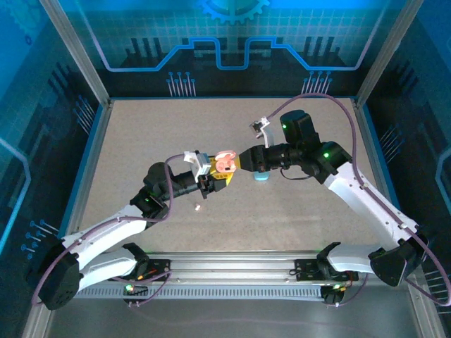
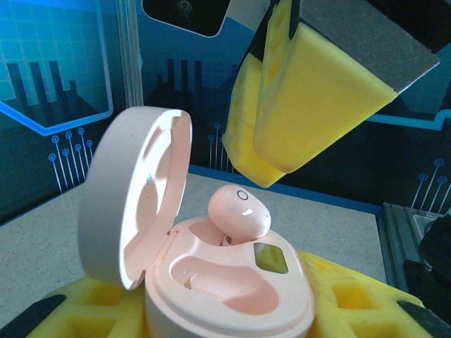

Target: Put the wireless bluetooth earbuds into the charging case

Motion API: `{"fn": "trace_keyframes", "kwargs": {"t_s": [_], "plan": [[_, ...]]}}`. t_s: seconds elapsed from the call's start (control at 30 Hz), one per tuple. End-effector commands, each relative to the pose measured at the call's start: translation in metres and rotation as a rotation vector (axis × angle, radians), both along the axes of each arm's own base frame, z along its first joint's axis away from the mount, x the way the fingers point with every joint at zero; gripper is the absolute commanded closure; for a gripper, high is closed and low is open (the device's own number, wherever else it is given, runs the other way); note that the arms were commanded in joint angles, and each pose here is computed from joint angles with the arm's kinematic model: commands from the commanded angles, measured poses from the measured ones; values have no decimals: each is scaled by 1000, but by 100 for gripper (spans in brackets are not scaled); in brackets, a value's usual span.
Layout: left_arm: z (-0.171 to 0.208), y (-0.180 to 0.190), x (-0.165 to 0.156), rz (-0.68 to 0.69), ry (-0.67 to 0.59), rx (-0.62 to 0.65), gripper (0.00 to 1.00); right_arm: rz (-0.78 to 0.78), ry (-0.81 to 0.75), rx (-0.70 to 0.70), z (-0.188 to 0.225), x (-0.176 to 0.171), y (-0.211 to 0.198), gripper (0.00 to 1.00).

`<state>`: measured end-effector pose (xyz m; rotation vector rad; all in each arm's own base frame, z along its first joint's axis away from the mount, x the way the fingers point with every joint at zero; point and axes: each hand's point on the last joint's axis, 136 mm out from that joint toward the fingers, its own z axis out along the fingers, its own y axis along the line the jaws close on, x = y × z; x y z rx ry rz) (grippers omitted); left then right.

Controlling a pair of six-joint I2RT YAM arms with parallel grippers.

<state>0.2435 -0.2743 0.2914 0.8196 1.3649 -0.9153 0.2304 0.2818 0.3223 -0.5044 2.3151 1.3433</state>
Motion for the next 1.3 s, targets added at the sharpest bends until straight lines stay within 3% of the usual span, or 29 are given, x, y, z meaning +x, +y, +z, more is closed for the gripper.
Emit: {"fn": "trace_keyframes", "kwargs": {"t_s": [0.0,0.47,0.73,0.83,0.93,1.03,1.27], "plan": [[13,-1,-8,-27,-53,-30,68,-3,7,-7,-3,4,3,79],[15,-2,-11,-41,-61,-31,68,18,4,5,-2,9,11,80],[13,5,-4,23,-60,-20,68,-35,-80,7,14,6,-5,74],[11,10,1,75,-52,-12,68,-145,-123,-12,16,16,-25,68],[15,21,6,140,-60,-19,68,-287,-86,-71,-8,34,-49,66],[27,33,5,202,-81,-30,68,-343,47,-143,-51,47,-59,65],[68,59,-13,268,-150,-52,68,-164,251,-262,-143,55,-5,64]]}}
